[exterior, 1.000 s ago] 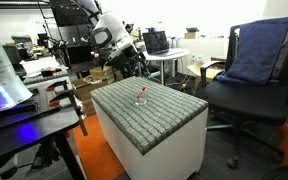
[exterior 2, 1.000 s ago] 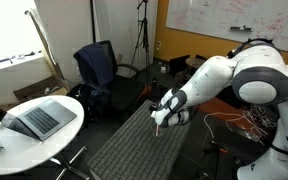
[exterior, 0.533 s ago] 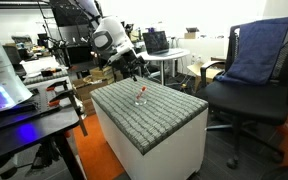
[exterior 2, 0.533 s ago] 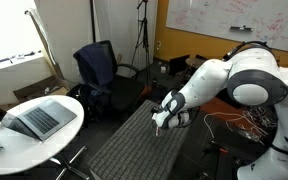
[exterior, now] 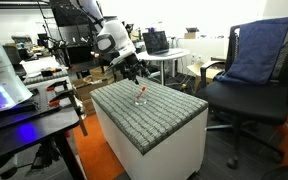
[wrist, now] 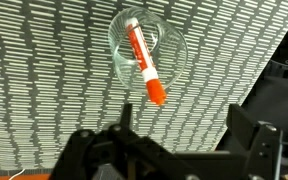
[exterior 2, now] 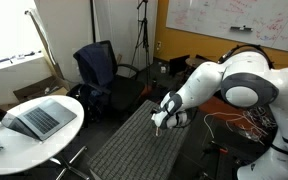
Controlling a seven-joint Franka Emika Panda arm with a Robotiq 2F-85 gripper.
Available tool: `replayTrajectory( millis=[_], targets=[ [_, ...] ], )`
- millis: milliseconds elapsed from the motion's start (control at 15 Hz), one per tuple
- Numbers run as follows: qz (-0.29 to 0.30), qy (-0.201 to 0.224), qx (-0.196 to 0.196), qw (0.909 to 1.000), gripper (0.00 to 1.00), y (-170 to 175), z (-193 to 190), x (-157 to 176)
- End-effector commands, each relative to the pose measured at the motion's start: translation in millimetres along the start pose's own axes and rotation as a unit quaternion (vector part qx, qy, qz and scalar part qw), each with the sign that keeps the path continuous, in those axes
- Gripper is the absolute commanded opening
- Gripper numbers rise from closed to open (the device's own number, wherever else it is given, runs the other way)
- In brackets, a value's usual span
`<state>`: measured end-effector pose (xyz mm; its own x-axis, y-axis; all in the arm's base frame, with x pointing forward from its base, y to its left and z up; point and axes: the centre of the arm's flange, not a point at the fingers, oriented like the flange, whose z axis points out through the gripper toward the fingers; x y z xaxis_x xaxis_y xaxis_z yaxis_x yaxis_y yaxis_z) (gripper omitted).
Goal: Take the marker from the cup and put it on the table
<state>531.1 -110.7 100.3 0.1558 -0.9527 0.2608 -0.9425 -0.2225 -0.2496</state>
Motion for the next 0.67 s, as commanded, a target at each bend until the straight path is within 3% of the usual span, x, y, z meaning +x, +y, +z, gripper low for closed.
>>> replayTrajectory(
  millis=[0,267,600],
  targets=[
    [0.000,-0.022,0.001,0.9998,0.91,-11,9,4],
    [-0.003,-0.033,-0.009,0.9994,0.79,-10,10,5],
    [-0.015,-0.048,-0.034,0.9981,0.80,-2,6,13]
  ],
)
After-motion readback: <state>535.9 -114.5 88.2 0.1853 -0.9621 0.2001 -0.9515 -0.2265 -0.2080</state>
